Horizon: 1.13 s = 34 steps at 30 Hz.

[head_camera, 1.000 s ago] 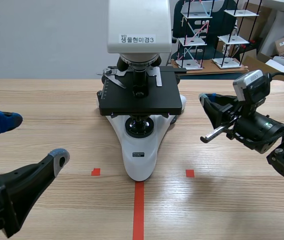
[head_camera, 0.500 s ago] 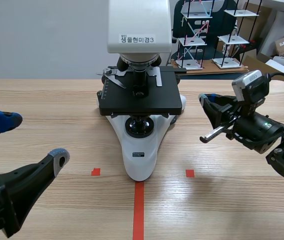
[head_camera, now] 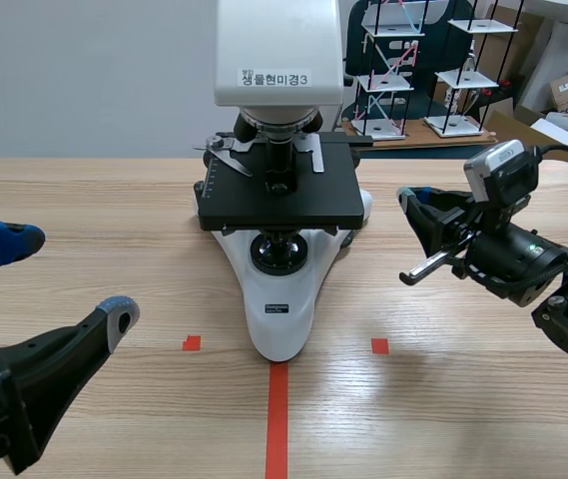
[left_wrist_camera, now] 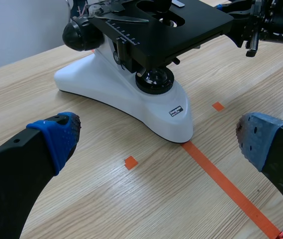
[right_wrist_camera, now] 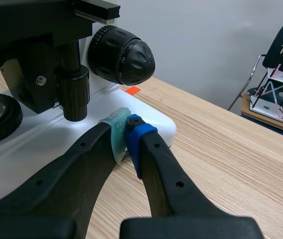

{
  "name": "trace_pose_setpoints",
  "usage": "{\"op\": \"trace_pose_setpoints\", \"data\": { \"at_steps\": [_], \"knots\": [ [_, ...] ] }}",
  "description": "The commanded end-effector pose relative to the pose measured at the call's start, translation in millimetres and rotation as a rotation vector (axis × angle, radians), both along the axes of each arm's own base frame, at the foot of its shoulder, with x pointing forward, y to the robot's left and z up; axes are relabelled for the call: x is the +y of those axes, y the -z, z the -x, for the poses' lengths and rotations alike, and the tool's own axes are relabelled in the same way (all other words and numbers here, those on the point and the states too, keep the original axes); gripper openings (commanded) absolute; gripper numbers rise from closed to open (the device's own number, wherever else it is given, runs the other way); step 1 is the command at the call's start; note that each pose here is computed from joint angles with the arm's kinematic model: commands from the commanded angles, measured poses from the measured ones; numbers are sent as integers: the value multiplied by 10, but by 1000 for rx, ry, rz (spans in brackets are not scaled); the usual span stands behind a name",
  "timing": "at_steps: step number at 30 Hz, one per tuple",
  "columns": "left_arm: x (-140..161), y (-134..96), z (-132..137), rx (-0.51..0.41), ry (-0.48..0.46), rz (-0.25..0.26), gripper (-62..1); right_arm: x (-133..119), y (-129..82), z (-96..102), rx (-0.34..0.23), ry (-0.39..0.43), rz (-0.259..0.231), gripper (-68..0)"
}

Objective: Point at the stage knob

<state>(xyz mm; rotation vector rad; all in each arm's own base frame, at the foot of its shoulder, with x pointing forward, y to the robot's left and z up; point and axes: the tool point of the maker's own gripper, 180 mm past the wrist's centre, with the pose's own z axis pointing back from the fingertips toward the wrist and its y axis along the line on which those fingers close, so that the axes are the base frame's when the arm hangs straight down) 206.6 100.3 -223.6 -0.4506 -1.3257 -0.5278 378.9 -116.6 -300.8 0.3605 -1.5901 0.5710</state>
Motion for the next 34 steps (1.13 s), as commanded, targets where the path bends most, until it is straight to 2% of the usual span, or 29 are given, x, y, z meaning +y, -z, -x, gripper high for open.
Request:
{"op": "trace_pose_setpoints", "data": {
  "at_steps": [1,34],
  "knots": [
    [-35,-70,-9,-20,7,19,14,-14,-182,-66,-56,8,-16,-675],
    [-35,-68,-8,-19,7,18,14,-30,-184,-76,-62,19,-10,-675]
  ]
}}
